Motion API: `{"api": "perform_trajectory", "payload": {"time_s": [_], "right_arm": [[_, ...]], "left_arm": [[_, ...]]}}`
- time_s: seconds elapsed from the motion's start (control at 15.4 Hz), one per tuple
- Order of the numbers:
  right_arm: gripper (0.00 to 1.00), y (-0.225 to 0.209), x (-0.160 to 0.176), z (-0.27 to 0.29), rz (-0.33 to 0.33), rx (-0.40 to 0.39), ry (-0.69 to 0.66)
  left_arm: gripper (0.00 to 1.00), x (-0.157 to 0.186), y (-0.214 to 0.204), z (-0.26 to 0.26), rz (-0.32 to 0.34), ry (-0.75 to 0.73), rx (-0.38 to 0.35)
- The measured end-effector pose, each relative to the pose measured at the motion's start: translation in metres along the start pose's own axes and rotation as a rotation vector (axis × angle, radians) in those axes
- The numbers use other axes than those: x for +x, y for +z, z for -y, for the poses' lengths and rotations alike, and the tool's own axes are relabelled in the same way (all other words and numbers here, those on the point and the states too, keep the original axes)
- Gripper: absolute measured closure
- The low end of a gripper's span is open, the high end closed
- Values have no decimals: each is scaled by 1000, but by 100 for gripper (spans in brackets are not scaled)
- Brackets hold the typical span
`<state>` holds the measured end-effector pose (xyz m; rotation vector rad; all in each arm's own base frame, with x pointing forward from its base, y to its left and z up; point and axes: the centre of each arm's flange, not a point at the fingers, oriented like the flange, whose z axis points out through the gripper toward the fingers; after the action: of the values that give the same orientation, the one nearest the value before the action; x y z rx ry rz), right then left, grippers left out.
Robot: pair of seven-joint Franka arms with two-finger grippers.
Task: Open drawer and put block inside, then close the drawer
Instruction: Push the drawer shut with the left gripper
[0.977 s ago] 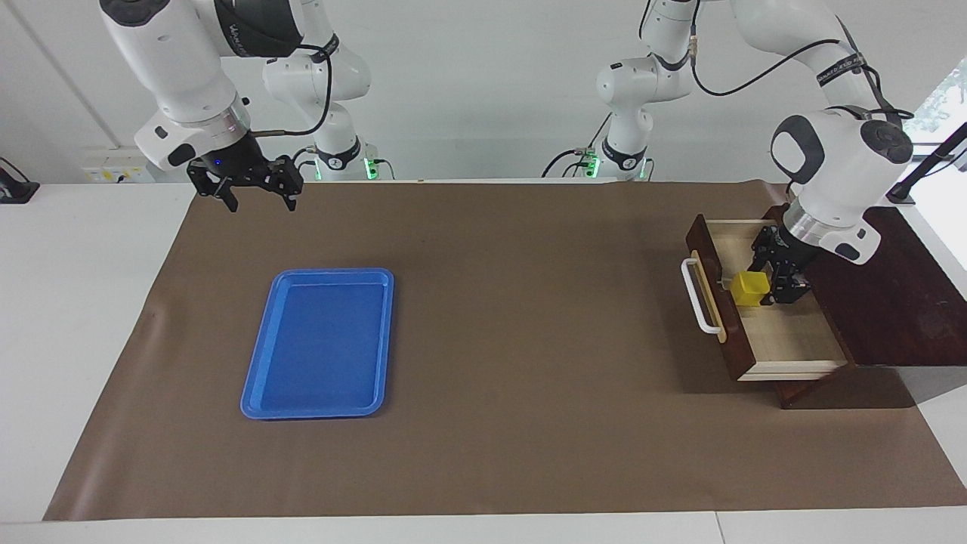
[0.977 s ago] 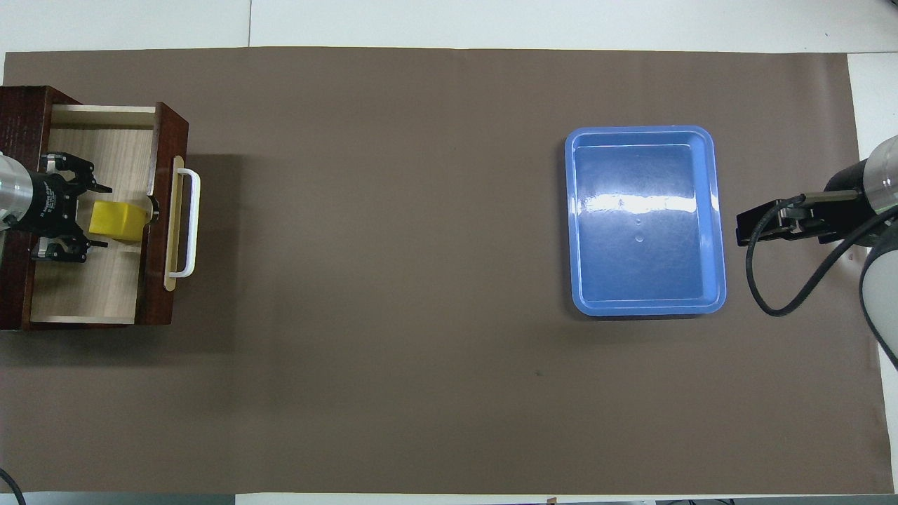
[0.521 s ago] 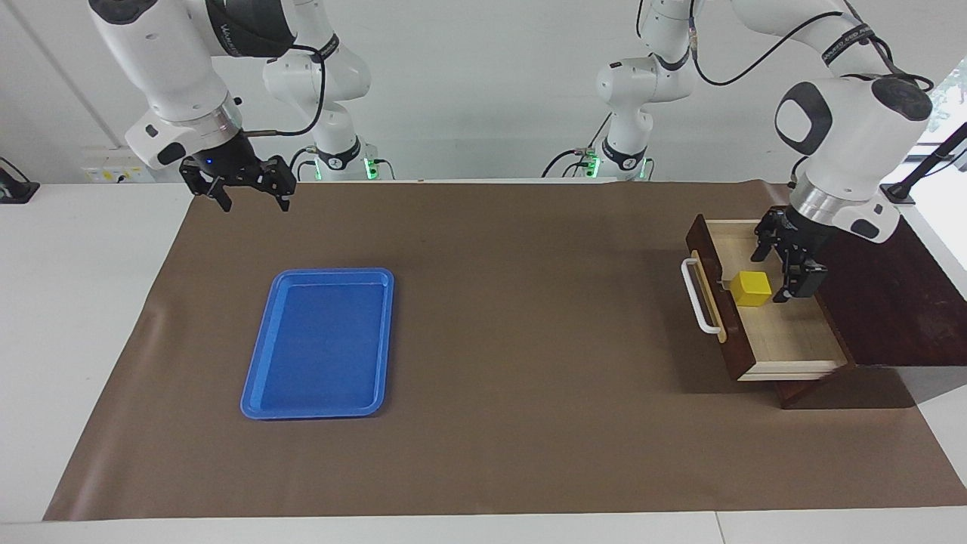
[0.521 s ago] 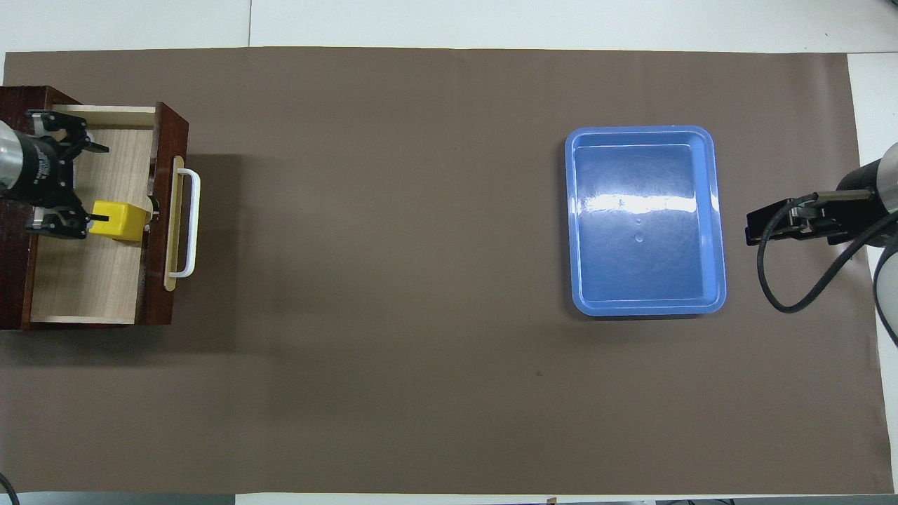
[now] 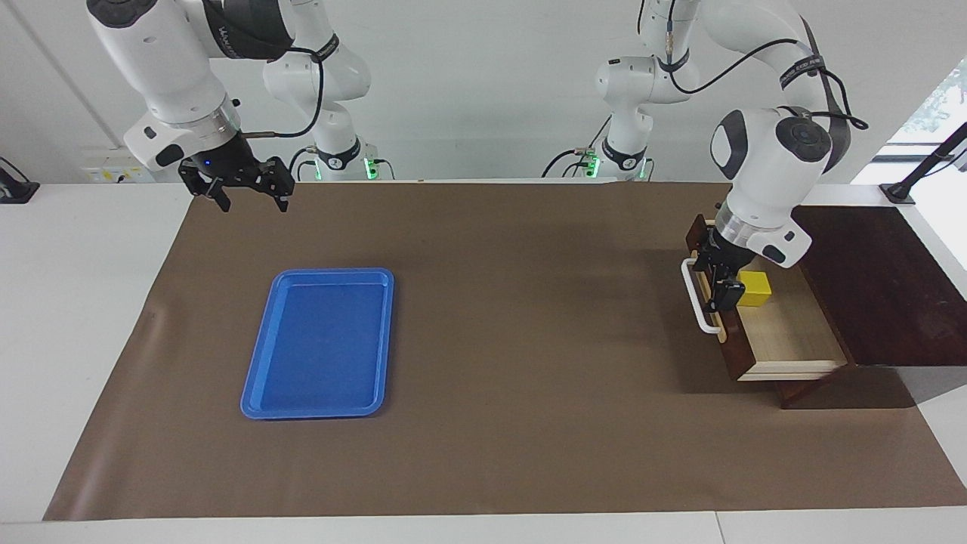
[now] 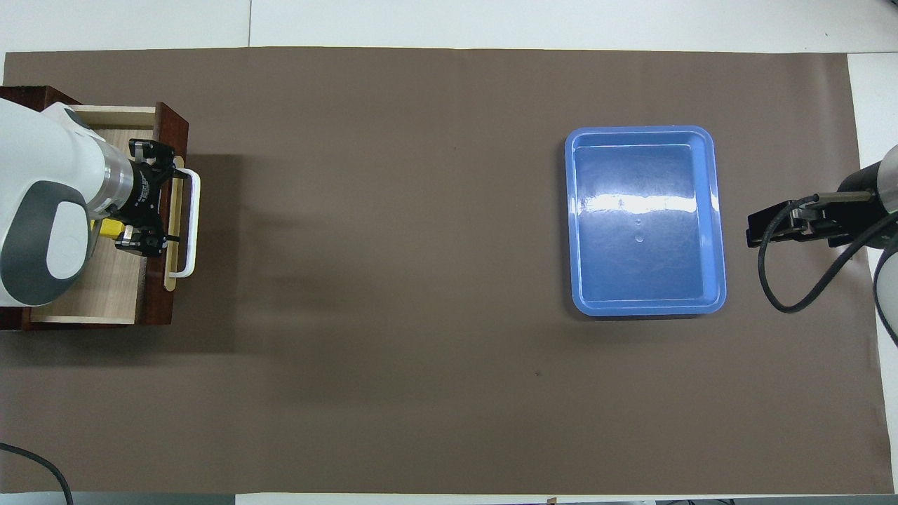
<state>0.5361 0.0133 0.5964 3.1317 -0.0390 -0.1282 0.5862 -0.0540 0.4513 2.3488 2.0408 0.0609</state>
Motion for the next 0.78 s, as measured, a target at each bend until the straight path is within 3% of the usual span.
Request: {"api": "perform_trajectory", "payload": {"time_s": [0.39, 0.78], "right_arm": [[0, 1, 0, -2, 1, 0, 4], [0, 1, 0, -2, 2, 0, 4]], "left_arm": [[0, 19, -2, 2, -24, -18, -2], [0, 106, -4, 12, -79, -87, -23]]}}
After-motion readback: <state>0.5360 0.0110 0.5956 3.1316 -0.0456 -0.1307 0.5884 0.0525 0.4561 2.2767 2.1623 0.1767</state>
